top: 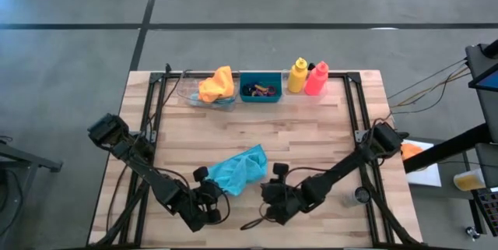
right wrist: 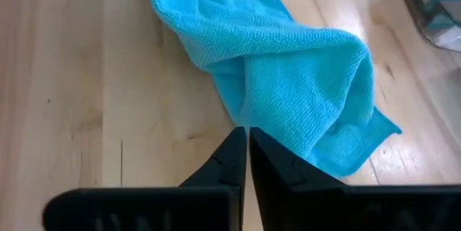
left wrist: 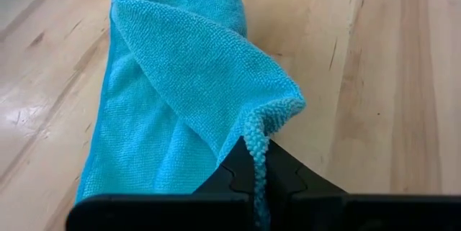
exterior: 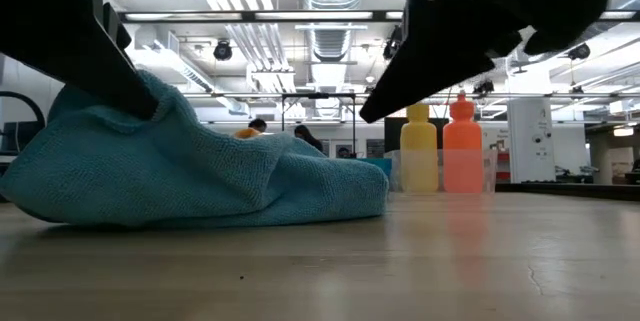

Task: Pick & Place Sports Items
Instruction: Fold the blue towel

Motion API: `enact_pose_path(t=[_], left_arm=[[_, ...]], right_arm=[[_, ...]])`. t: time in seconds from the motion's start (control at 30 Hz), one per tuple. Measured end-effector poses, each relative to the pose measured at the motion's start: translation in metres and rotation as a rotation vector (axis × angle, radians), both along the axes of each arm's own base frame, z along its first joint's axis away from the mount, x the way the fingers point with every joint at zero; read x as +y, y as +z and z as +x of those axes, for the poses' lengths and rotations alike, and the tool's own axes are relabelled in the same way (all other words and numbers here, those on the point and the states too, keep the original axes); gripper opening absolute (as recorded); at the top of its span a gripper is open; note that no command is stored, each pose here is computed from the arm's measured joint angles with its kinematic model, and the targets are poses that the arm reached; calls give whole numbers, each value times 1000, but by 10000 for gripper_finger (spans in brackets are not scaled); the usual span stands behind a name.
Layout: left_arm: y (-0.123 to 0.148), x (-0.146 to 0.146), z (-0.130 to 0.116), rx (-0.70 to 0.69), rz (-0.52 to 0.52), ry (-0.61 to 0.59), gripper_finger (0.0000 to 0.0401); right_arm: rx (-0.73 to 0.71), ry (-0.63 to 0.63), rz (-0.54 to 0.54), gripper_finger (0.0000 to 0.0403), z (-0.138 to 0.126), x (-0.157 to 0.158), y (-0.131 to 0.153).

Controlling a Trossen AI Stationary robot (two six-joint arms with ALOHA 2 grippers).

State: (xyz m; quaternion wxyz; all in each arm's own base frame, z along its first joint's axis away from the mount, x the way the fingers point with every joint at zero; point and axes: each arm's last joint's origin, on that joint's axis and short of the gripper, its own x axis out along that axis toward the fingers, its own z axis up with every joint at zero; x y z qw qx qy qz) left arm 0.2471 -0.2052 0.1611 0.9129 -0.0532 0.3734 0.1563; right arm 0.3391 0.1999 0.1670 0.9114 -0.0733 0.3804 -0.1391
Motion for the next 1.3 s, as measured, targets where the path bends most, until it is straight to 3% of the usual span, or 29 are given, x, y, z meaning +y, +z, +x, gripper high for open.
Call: enact_pose_path(t=[0.27,0.67,1.3], left_arm=[[0,0,0,0,0,0,3],[0,1,1,3,1,7,2],[7,18,9,-5,-24,82,2]], right_arm=[[-57,-14,7,8,15,-28,-11],[-95,-29,227,8,8,-77,-56],[-92,-54,254,8,0,-82,-66]])
